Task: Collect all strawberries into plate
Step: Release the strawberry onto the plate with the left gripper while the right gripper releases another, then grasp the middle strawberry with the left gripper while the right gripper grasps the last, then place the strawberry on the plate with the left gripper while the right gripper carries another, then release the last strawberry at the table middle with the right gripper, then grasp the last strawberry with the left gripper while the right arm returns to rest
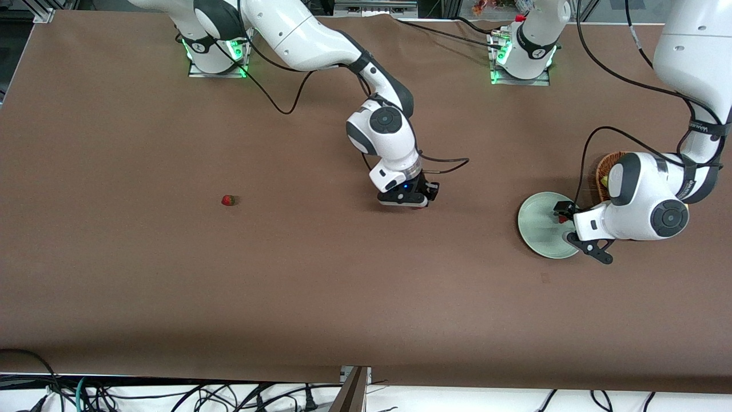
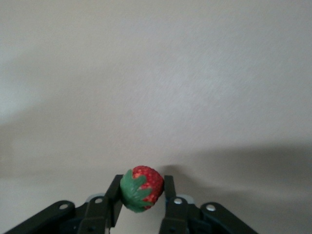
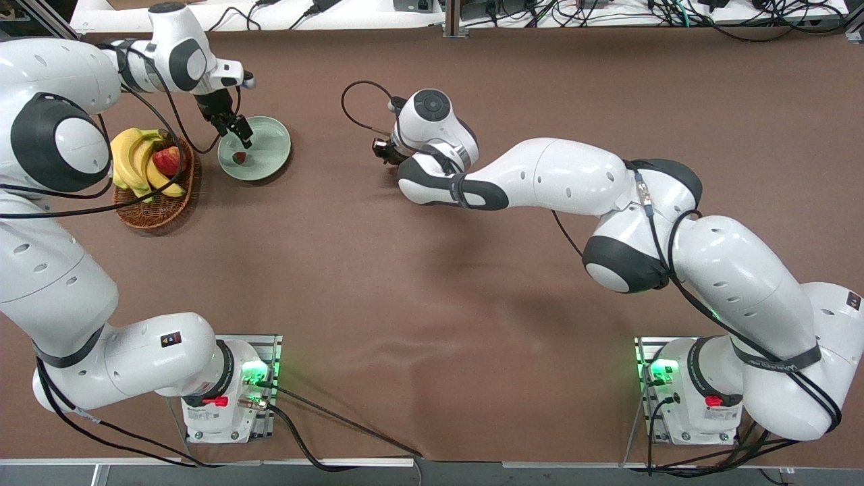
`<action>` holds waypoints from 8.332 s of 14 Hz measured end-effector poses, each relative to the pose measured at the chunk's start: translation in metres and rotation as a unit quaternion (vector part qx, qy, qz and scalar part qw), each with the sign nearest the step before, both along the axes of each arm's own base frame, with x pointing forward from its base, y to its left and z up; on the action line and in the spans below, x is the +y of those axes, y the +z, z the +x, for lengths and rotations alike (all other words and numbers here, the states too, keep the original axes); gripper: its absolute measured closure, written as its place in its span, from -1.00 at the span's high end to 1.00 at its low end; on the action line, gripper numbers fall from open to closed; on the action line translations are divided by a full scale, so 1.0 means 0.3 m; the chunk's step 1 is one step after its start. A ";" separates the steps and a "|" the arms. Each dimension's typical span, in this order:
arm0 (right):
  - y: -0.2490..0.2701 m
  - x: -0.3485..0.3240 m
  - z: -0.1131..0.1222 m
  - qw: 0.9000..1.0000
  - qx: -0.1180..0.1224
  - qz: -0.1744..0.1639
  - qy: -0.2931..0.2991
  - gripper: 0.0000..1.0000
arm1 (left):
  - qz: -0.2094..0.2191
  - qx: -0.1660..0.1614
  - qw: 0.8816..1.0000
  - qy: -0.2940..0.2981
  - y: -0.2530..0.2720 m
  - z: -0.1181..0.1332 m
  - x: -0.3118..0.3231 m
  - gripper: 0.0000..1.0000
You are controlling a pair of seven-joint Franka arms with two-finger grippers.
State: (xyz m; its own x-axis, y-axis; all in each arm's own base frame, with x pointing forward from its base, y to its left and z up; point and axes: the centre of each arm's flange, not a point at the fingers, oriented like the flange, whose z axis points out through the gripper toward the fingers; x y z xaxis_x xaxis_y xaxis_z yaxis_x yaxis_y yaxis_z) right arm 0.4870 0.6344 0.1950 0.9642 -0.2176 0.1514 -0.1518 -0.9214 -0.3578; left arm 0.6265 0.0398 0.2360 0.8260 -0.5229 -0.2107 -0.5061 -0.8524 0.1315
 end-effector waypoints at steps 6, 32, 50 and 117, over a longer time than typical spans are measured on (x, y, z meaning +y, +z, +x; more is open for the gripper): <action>0.093 -0.065 0.110 1.000 -0.001 -0.024 -0.008 1.00 | 0.014 -0.006 0.998 0.067 0.181 -0.009 -0.200 1.00; 0.000 -1.719 0.338 0.954 0.142 -0.181 0.193 1.00 | 0.035 -0.064 0.864 0.498 -0.188 -0.226 -1.237 0.66; -0.062 -1.719 0.216 0.950 0.157 -0.178 0.204 0.01 | 0.168 -0.046 0.907 0.385 0.088 -0.116 -0.957 -0.31; 1.411 -2.039 0.279 0.953 0.134 -0.215 0.164 1.00 | 0.088 -0.078 0.927 0.357 -0.177 -0.207 -1.068 0.49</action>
State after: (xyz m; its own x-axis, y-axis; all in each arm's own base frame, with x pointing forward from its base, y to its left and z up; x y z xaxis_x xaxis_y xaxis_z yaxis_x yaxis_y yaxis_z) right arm 0.5707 0.0229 0.6184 0.9864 0.1290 -0.1023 0.1369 -0.9878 0.0745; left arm 0.5643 -0.2807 0.1830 0.9756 0.2004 -0.0894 0.1945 -0.9784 -0.0696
